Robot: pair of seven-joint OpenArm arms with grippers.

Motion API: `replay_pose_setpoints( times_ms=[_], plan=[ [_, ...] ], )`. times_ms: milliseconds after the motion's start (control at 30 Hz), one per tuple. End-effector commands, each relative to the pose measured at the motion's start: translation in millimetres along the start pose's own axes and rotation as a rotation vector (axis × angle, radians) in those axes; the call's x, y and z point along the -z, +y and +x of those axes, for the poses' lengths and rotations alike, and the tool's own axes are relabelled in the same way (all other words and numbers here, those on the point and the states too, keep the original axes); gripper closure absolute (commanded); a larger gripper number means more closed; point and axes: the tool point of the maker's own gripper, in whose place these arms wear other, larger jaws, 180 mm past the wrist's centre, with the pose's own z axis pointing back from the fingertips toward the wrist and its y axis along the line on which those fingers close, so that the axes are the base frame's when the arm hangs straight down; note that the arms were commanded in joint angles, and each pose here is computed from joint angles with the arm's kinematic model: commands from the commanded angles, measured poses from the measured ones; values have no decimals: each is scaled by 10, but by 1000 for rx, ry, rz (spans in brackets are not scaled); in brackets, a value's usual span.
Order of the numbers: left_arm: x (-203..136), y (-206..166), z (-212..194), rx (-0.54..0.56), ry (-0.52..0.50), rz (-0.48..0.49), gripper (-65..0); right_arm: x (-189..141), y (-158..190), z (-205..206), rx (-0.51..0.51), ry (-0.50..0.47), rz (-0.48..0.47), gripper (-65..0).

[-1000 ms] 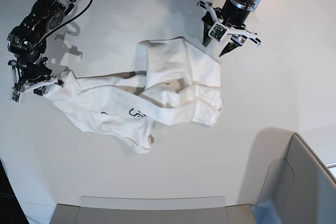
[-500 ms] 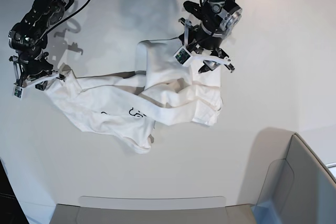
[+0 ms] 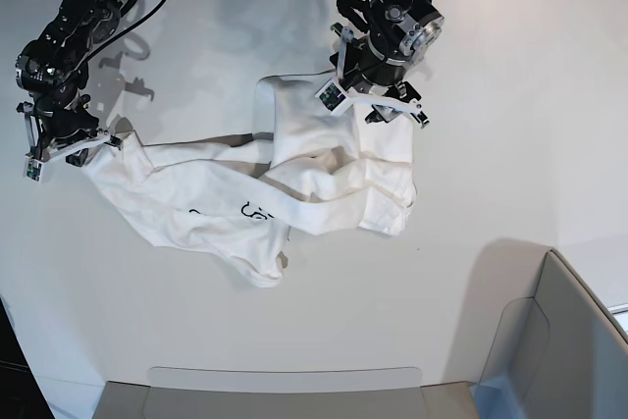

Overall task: Layout the t-shirt on the table in an organized manner, then fold the t-shirt properly
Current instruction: 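Pull the shirt apart with both grippers, stretching it lengthwise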

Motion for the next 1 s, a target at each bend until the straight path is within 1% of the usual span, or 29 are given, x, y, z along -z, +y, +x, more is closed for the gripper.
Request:
replay_pose_setpoints(
  times_ms=[0,200,367,500,600,667,767,800,867,967],
  plan=[
    [-29,31,166,-30,-58,7,-305,-28,9,178,-11,-58,4,0],
    [4,-1,250,-81,-78,-39,-305,-27,12,191,-10,-61,4,0],
    [183,-81,232,-105,-29,-107,-305,-12,108,191,-31,-58,27,0],
    [305,-202,214,-128,-19,-169,-303,-3,167,193,-45,-56,39,0],
    [314,-231,222,-143,-26,-185,-294,-2,174,195,-45,-56,41,0],
    [315,-225,215,-140,-22,-182,-245,-2,174,195,-45,-56,41,0],
    [325,-165,152,-143,-8,-167,-122,-2,176,201,-44,-58,41,0],
    [336,-86,79,-164,6,-149,-73,-2,173,211,-45,-60,41,0],
    [371,193,2,-209,16,-88,0,-2,167,233,-54,-63,40,0],
    [404,718,-213,-266,56,23,0,10,225,288,-98,-69,56,0]
  ],
)
